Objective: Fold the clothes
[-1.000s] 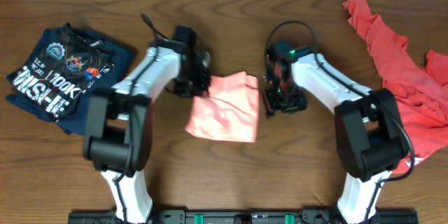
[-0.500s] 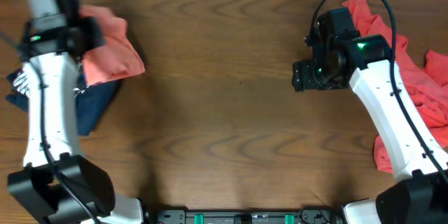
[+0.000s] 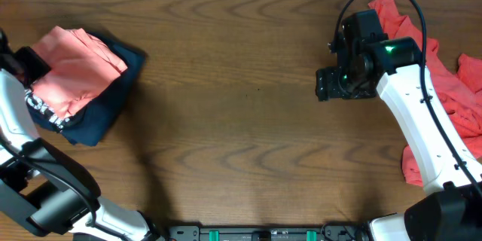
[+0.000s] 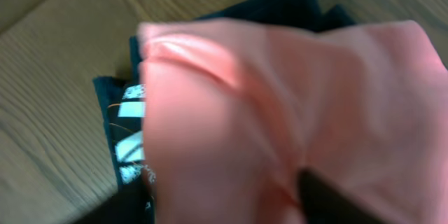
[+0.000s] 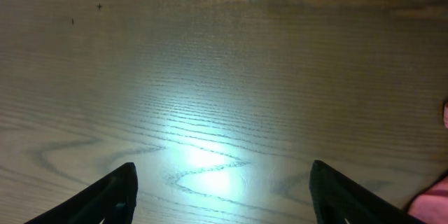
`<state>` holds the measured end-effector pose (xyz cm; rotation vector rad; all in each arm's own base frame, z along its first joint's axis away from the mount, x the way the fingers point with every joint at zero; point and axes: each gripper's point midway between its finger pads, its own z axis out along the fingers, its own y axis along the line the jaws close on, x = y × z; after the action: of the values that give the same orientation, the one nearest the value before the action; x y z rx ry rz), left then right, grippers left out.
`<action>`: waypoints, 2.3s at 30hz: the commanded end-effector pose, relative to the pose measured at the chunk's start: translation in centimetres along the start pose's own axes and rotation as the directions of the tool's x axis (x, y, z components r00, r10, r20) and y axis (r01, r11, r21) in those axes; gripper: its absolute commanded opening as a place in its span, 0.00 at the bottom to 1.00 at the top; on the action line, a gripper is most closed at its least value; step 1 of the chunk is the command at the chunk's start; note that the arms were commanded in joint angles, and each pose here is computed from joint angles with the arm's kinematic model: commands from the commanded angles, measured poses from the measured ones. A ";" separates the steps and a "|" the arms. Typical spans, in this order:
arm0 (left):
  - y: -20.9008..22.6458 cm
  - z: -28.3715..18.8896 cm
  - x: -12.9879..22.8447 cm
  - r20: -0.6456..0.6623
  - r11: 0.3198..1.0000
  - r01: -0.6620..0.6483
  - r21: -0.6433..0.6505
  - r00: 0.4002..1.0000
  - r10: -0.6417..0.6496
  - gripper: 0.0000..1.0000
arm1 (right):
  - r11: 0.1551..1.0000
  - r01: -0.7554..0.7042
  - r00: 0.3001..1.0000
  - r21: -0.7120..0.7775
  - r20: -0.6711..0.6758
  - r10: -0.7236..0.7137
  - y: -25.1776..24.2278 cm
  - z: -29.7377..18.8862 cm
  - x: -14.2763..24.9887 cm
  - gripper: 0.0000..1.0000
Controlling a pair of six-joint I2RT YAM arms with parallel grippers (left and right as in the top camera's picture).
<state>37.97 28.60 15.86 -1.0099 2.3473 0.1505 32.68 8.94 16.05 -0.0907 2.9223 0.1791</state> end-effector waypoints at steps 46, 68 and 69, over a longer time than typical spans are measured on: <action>-15.5 -25.4 24.4 0.216 0.670 -0.550 0.499 0.828 0.518 0.98 | 0.972 -0.234 0.774 -0.028 0.599 0.204 -8.4 -10.1 6.1 0.99; -10.4 -32.0 24.5 0.456 0.618 -0.556 0.556 0.826 0.332 0.98 | 0.969 -0.245 0.778 -0.035 0.588 0.219 -6.8 -10.1 17.0 0.99; -10.4 -32.0 24.5 0.456 0.618 -0.556 0.556 0.826 0.332 0.98 | 0.969 -0.245 0.778 -0.035 0.588 0.219 -6.8 -10.1 17.0 0.99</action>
<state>16.91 -4.53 30.46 0.0018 2.0343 -0.3367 14.52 0.06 21.69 0.2928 2.2901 0.1501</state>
